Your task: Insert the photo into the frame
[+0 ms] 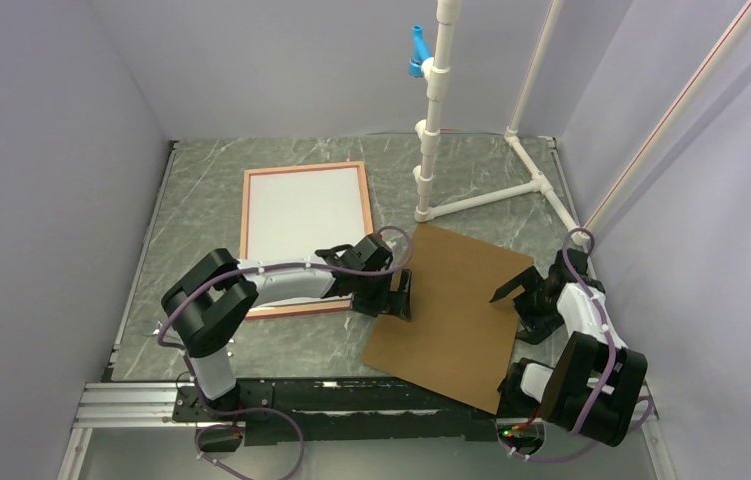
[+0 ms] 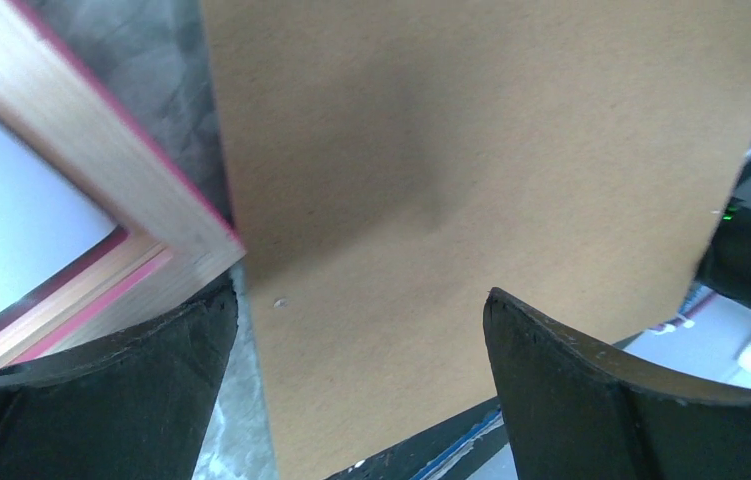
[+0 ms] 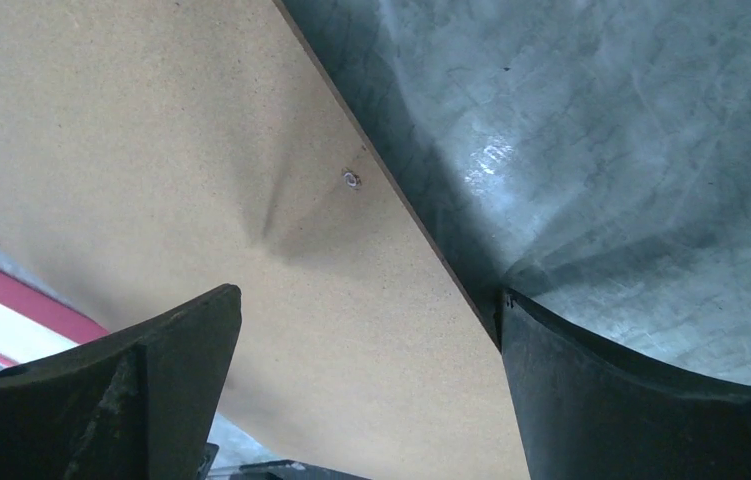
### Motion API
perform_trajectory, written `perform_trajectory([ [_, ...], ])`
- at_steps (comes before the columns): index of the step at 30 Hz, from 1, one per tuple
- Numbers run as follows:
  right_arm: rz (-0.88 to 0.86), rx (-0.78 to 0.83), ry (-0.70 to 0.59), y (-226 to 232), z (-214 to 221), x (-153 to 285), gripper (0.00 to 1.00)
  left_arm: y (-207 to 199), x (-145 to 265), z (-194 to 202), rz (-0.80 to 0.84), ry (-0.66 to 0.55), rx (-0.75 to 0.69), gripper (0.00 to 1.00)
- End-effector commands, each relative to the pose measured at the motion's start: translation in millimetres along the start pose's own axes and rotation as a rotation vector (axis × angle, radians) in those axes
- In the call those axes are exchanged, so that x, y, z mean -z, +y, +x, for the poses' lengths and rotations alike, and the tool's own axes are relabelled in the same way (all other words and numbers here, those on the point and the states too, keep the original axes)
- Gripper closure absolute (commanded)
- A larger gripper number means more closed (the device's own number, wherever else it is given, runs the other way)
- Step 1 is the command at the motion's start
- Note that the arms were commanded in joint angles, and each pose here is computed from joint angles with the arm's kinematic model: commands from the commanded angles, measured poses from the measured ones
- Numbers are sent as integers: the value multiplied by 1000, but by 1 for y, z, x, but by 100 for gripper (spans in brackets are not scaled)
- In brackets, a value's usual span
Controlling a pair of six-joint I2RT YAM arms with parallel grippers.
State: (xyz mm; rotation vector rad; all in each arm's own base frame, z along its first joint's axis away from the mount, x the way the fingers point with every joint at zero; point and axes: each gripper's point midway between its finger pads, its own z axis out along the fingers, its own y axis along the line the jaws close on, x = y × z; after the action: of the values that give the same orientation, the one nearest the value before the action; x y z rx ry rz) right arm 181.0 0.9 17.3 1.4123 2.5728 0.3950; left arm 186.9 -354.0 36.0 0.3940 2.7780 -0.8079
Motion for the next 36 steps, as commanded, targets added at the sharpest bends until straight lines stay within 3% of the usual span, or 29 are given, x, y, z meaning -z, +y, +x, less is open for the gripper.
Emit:
perform_trajectory([
  [1,-135,43,64,10,18,-21,0,14,-26,31,35,90,38,1],
  [12,-294,118,86,29,37,6,0,-41,1,27,273,40,13,4],
  [30,-446,179,155,50,60,21,0,-79,94,19,283,-134,-47,2],
  [36,-506,222,194,67,75,24,0,-58,106,18,176,-170,-36,0],
])
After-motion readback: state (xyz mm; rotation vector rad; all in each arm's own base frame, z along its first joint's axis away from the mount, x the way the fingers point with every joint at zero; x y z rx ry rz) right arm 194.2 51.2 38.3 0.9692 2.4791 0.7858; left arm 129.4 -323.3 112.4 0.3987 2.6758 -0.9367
